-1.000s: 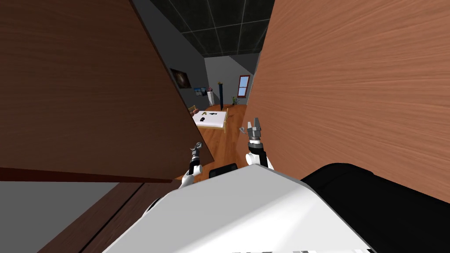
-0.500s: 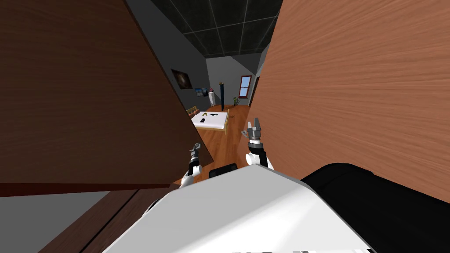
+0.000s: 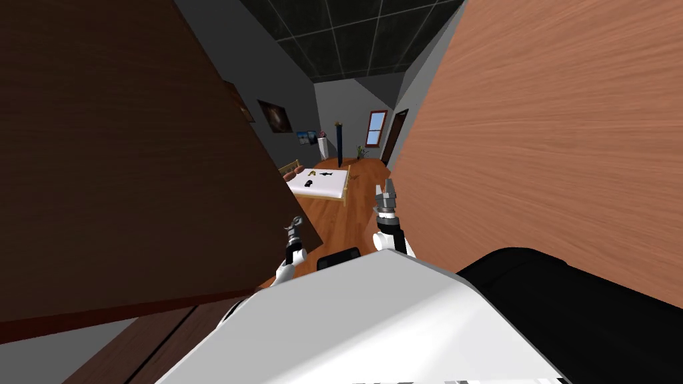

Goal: Push the door open

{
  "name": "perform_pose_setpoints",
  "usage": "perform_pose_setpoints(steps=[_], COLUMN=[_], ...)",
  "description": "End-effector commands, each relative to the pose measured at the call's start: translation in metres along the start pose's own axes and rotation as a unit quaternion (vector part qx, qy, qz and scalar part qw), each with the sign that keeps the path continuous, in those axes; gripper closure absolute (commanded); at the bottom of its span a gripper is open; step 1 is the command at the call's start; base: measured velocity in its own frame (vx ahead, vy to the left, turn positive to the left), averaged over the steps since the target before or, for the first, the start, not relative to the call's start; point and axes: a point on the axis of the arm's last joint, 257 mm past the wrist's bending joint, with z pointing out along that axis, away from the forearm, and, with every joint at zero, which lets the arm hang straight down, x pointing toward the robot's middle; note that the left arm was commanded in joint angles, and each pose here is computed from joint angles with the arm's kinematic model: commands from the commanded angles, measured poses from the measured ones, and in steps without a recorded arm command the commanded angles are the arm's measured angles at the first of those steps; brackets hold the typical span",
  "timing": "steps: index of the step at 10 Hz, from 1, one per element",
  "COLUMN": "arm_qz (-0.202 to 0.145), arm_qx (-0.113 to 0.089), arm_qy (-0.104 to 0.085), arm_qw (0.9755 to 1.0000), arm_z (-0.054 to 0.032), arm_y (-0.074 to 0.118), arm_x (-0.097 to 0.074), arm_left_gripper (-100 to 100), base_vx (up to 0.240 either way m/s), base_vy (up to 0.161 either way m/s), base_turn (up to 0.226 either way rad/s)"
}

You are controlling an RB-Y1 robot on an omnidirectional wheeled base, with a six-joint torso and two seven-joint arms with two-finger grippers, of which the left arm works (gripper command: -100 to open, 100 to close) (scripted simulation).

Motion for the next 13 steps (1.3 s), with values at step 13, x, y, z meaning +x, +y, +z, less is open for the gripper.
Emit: perform_pose_setpoints(steps=[13], arm_qz=[0.003], arm_qx=[0.005], arm_qy=[-0.106], arm_qw=[0.9943], arm_z=[-0.0038], arm_y=[-0.004], arm_x=[-0.052], arm_left_gripper=[100], base_vx=[0.185], base_vy=[-0.016], base_turn=[0.070])
